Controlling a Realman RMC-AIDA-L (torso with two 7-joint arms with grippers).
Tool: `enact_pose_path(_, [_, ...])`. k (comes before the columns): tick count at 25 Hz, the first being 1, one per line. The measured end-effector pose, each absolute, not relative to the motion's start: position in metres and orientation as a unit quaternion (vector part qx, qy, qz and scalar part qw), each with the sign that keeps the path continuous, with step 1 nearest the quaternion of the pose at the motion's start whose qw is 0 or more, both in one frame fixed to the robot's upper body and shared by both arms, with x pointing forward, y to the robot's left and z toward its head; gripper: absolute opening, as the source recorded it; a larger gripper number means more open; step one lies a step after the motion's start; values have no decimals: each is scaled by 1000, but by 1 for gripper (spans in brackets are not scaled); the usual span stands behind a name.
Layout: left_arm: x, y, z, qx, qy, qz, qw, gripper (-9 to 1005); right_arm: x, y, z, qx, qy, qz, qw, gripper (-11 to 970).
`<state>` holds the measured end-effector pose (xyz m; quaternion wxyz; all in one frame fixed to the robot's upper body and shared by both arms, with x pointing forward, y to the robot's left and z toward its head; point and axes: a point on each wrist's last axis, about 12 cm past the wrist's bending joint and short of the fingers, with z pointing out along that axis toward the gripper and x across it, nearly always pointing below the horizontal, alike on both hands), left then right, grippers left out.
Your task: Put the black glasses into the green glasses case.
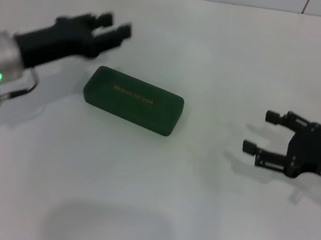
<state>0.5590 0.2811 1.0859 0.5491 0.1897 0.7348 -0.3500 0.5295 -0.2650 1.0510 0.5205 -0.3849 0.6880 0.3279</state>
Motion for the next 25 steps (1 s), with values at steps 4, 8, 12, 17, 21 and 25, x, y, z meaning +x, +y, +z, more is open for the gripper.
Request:
enact_pose_path(4, [532, 301, 1080, 240, 734, -347, 532, 511, 537, -272, 1060, -373, 681, 322, 541, 874])
enact_pose_path(8, [505, 315, 1083, 325, 714, -377, 491, 674, 536, -285, 1074, -395, 661, 337, 542, 874])
enact_pose_path(12, [494, 322, 1080, 368, 722, -374, 451, 806, 527, -295, 1082, -435, 642, 365, 515, 874])
enact_pose_path(17, [478, 331, 1071, 386, 740, -355, 420, 867, 516, -285, 1081, -477, 618, 403, 478, 874])
enact_pose_path(21, [472, 336, 1072, 379, 740, -359, 424, 875, 508, -273, 1073, -493, 613, 412, 461, 874])
enact_pose_path(25, [467, 340, 1078, 380, 730, -375, 427, 875, 506, -269, 1070, -498, 614, 413, 451, 874])
